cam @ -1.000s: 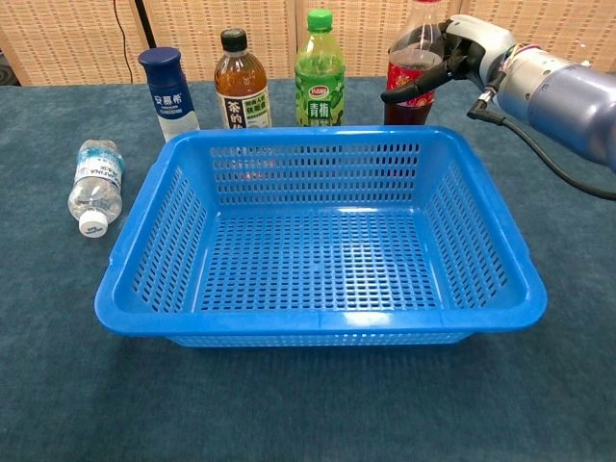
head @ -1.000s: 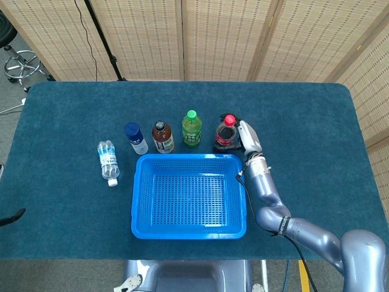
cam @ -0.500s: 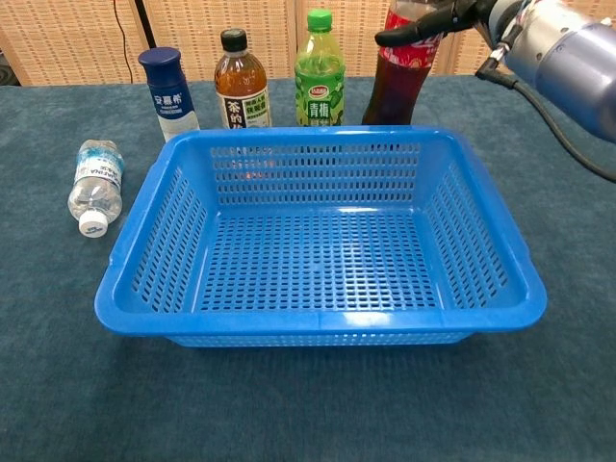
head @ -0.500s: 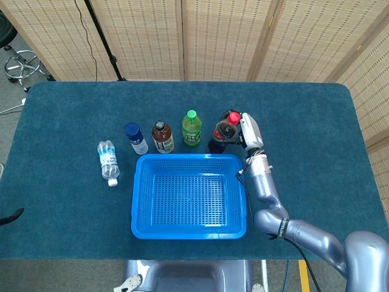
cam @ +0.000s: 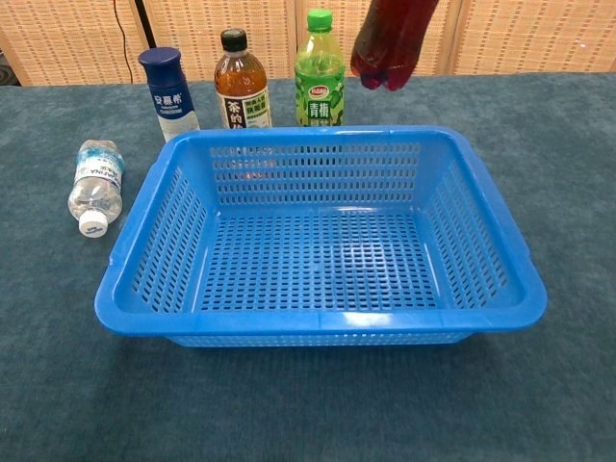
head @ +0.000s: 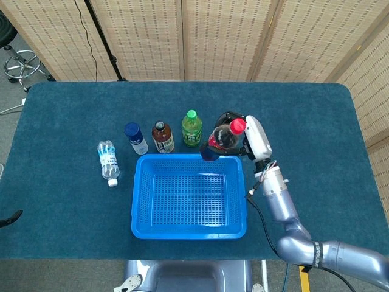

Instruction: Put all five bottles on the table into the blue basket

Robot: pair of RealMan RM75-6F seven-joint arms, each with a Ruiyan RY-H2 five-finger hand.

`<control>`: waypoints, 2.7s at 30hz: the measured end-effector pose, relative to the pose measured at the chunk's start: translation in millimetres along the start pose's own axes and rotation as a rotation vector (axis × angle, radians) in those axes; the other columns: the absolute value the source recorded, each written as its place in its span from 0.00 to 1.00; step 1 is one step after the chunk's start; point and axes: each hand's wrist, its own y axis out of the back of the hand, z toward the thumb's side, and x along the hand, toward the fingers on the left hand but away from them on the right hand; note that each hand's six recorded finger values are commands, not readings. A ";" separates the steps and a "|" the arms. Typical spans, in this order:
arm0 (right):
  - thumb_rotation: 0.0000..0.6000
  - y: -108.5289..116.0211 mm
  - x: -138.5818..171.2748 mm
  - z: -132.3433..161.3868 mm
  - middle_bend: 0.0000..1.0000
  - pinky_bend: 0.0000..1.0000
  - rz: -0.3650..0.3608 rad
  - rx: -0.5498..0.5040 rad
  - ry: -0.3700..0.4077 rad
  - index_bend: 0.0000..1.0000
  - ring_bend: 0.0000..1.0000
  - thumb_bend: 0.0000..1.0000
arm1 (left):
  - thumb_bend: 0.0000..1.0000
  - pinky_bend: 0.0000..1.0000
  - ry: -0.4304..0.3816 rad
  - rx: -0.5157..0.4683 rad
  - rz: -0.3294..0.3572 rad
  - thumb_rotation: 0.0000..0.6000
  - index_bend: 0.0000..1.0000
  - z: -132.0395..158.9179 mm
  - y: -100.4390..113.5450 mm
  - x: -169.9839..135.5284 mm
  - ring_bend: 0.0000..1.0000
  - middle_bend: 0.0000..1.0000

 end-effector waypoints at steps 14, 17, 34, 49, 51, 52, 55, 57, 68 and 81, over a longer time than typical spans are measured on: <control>1.00 -23.7 34.7 -54.4 0.70 0.69 0.040 0.011 -0.125 0.61 0.64 0.30 | 0.00 0.00 -0.001 0.017 0.004 1.00 0.00 2.4 -4.4 -0.4 0.00 0.00; 1.00 -27.0 33.3 -69.1 0.68 0.66 0.030 0.015 -0.145 0.59 0.62 0.30 | 0.00 0.00 0.004 0.019 0.001 1.00 0.00 2.2 -6.6 0.5 0.00 0.00; 1.00 -24.3 53.5 -105.4 0.00 0.05 0.216 0.228 -0.121 0.00 0.00 0.00 | 0.00 0.00 -0.037 0.040 0.014 1.00 0.00 0.9 -9.2 2.8 0.00 0.00; 1.00 76.5 114.9 -80.7 0.00 0.03 0.092 0.842 -0.094 0.00 0.00 0.00 | 0.00 0.00 -0.253 0.269 -0.012 1.00 0.00 8.7 -13.6 51.8 0.00 0.00; 1.00 88.3 136.1 -85.1 0.00 0.02 0.071 0.880 -0.132 0.00 0.00 0.00 | 0.00 0.00 -0.334 0.301 -0.013 1.00 0.00 17.8 -14.8 62.4 0.00 0.00; 1.00 94.3 151.1 -88.6 0.00 0.01 0.058 0.903 -0.158 0.00 0.00 0.00 | 0.00 0.00 -0.370 0.314 -0.016 1.00 0.00 21.7 -16.0 67.1 0.00 0.00; 1.00 104.4 185.7 -95.7 0.00 0.00 0.030 0.953 -0.217 0.00 0.00 0.00 | 0.00 0.00 -0.481 0.349 -0.029 1.00 0.00 34.5 -23.0 82.8 0.00 0.00; 1.00 107.9 206.9 -100.1 0.00 0.00 0.013 0.980 -0.253 0.00 0.00 0.00 | 0.00 0.00 -0.551 0.371 -0.045 1.00 0.00 44.8 -32.0 93.6 0.00 0.00; 1.00 111.0 242.4 -113.2 0.00 0.00 -0.059 0.964 -0.315 0.00 0.00 0.00 | 0.00 0.00 -0.731 0.553 -0.123 1.00 0.00 85.7 -103.1 129.9 0.00 0.00; 1.00 113.8 233.1 -119.6 0.00 0.00 -0.040 0.972 -0.304 0.00 0.00 0.00 | 0.00 0.00 -0.753 0.677 -0.212 1.00 0.00 108.5 -158.7 149.3 0.00 0.00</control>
